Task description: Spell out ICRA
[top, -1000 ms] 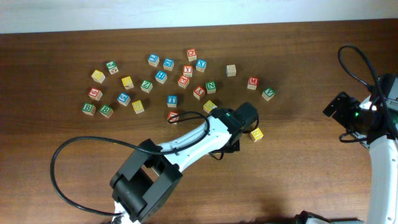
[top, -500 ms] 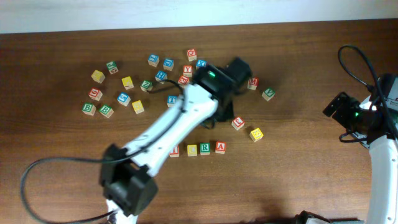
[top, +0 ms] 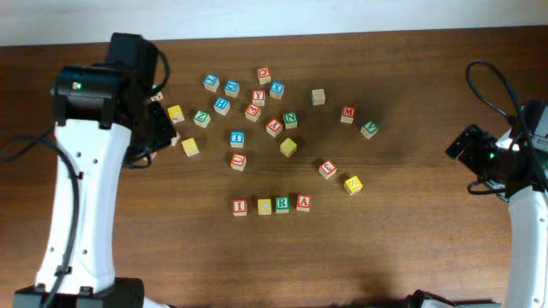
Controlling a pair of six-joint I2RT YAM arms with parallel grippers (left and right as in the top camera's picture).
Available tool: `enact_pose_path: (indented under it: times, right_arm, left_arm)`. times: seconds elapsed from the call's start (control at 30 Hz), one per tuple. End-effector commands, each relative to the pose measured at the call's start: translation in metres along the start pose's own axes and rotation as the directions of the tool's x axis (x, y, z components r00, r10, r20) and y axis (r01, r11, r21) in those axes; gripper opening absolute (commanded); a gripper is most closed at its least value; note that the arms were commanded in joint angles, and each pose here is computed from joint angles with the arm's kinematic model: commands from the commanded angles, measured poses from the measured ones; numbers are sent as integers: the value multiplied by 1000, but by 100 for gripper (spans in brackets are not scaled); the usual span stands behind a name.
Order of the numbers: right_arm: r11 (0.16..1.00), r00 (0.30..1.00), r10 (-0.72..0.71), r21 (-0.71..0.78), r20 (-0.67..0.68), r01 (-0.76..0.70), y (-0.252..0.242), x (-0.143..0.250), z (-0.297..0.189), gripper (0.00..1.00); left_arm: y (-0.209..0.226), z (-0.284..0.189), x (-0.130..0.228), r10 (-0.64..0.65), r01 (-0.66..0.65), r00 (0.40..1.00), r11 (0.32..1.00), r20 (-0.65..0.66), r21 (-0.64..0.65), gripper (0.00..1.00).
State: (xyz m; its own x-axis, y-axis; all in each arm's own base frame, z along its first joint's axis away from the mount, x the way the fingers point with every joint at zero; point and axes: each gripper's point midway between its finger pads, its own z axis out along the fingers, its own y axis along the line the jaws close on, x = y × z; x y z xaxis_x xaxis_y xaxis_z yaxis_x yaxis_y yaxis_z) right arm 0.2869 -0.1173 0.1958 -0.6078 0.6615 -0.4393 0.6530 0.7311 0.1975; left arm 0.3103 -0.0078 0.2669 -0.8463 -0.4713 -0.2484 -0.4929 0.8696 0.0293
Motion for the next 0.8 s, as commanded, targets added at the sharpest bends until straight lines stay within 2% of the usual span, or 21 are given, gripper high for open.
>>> enact_pose_path:
  times: [0.0,0.07,0.1,0.13,0.17,0.23,0.33,0.4,0.5,0.53,0.6,0.67,0.7,0.73,0.77]
  right_arm:
    - [1000,1000,-2,-4,28,2,1,-8,-3,98]
    - [994,1000,-5,-112,-12,3,19,-1,-4,98]
    - [976,999,-11,-218,-53,0,38,6,-8,98]
    - [942,994,-22,-334,-106,-15,57,15,-14,98]
    - [899,972,-37,-433,-231,-69,73,41,-25,99]
    - [891,956,-38,-443,-292,-100,76,54,-30,98]
    - [881,930,-180,-473,-319,8,88,82,-30,98]
    - [867,896,-307,-482,-322,124,103,110,-18,98]
    - [862,873,-377,-462,-310,208,115,120,-4,98]
    - [864,870,-376,-461,-319,204,117,123,-3,100]
    - [863,845,-402,-455,-352,221,122,133,5,71]
    - [858,810,-435,-453,-393,242,126,149,13,43]
    - [853,782,-461,-454,-420,258,130,161,19,24]
    - [846,764,-481,-459,-431,273,133,167,22,13]
    - [833,738,-511,-466,-440,299,136,176,27,9]
  left_arm:
    - [2,6,4,93,-84,992,991,-84,101,31]
    - [11,5,0,82,-66,992,986,-101,153,31]
    - [18,5,-4,52,-36,993,987,-102,157,31]
    - [25,4,-7,24,-4,994,983,-109,182,32]
    - [26,2,-8,44,-18,992,975,-115,223,32]
    - [27,4,-7,52,-23,991,973,-120,231,33]
    - [29,25,9,58,-15,977,979,-207,205,34]
    - [31,62,32,70,-17,947,985,-313,169,34]
    - [27,97,55,94,-39,920,988,-380,150,33]
    - [25,106,60,105,-49,916,987,-387,150,29]
    - [8,130,77,159,-93,904,979,-397,181,12]
    - [-8,145,92,215,-138,893,967,-394,215,11]
    - [-19,158,106,234,-159,890,964,-392,214,9]
    - [-24,165,113,240,-167,890,963,-389,213,6]
    - [-29,171,117,255,-182,890,959,-377,219,5]
